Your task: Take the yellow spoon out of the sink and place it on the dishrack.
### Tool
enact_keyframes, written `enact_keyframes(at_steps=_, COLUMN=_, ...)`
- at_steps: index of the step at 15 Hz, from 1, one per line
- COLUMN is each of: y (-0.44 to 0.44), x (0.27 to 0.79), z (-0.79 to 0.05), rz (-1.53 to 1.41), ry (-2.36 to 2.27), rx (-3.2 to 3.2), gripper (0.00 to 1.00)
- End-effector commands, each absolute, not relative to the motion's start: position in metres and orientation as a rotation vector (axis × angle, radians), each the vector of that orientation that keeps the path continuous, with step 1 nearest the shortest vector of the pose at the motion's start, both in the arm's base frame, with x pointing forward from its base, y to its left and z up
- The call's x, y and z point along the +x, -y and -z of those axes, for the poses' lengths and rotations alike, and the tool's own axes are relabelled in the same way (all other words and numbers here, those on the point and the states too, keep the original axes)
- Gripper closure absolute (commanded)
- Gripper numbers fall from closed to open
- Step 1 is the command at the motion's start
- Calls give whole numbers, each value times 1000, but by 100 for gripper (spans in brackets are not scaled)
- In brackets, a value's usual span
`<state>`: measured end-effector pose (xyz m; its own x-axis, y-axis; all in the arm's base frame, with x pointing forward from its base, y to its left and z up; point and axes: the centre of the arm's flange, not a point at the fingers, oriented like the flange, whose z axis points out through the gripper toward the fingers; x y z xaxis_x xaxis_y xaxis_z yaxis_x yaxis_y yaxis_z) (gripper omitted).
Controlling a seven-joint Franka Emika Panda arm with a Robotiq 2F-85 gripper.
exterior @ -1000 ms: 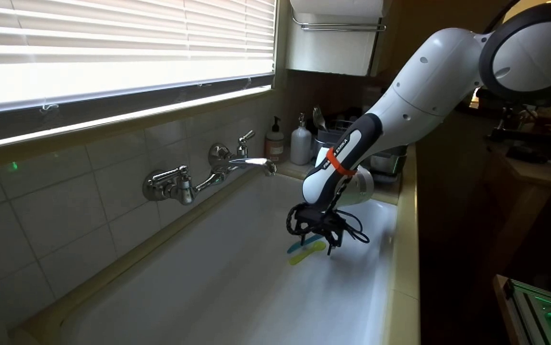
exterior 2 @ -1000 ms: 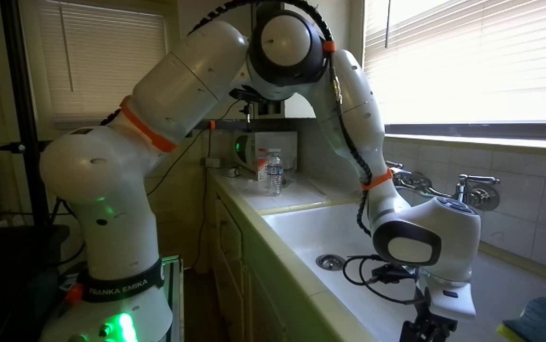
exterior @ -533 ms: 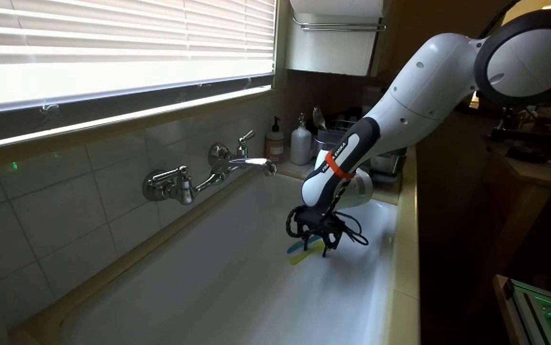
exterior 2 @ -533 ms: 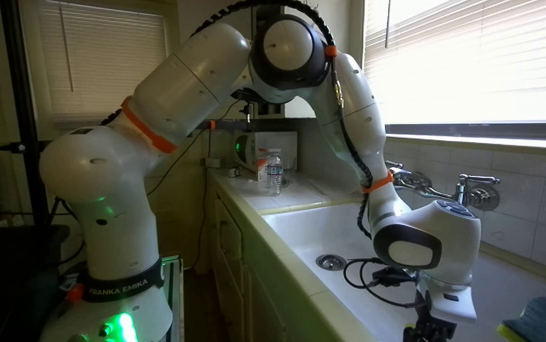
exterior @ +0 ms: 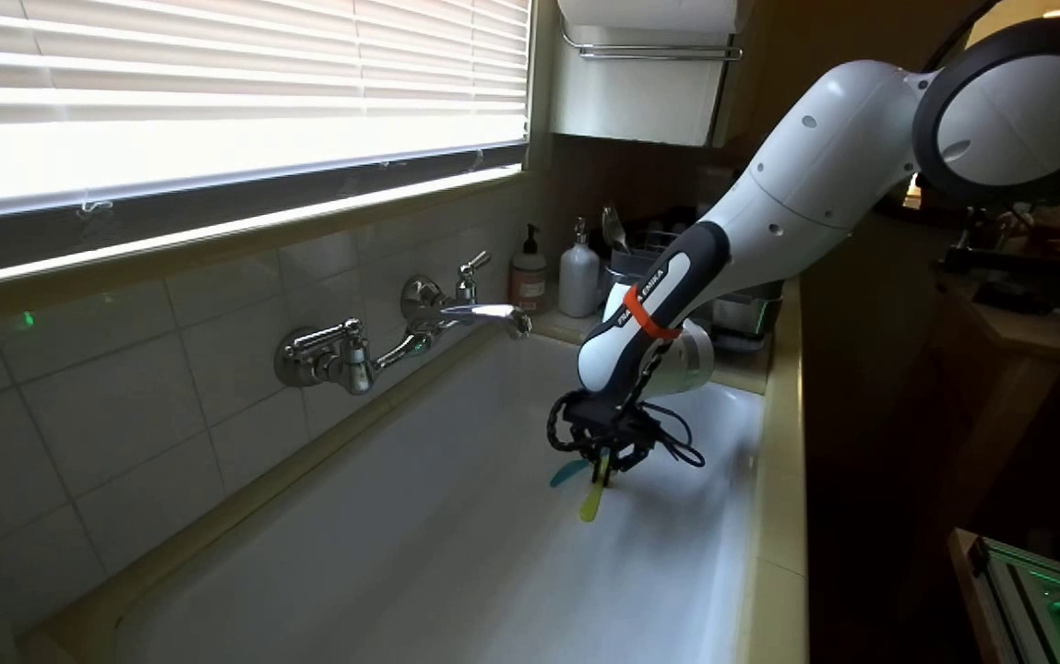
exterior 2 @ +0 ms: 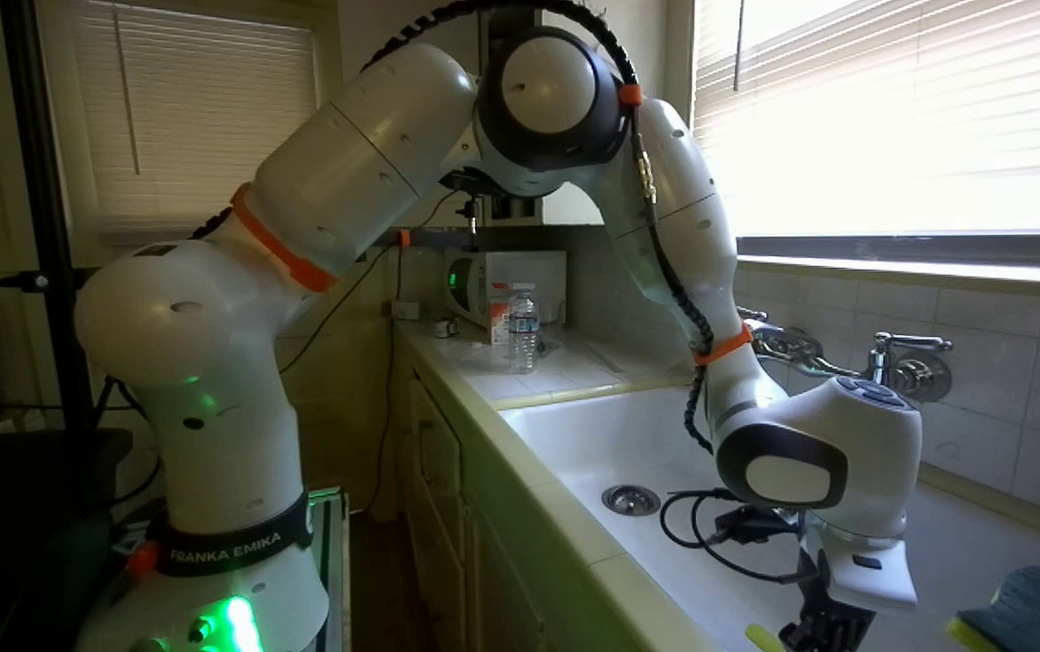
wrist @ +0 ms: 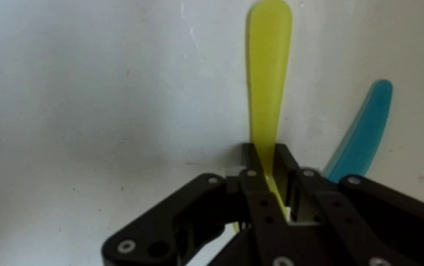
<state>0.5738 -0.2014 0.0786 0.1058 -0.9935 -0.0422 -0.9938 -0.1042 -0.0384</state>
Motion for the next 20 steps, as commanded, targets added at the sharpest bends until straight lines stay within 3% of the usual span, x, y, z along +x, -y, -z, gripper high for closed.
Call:
enact_keyframes(at_steps=1, y=202, x=571, z=-65, rz=-22, ry=-2045, rx=-2299, gripper=96)
enact_keyframes(at_steps=20, y=176, x=555, z=-142, rz=57, ry=-1862, rx=-2395, gripper=96)
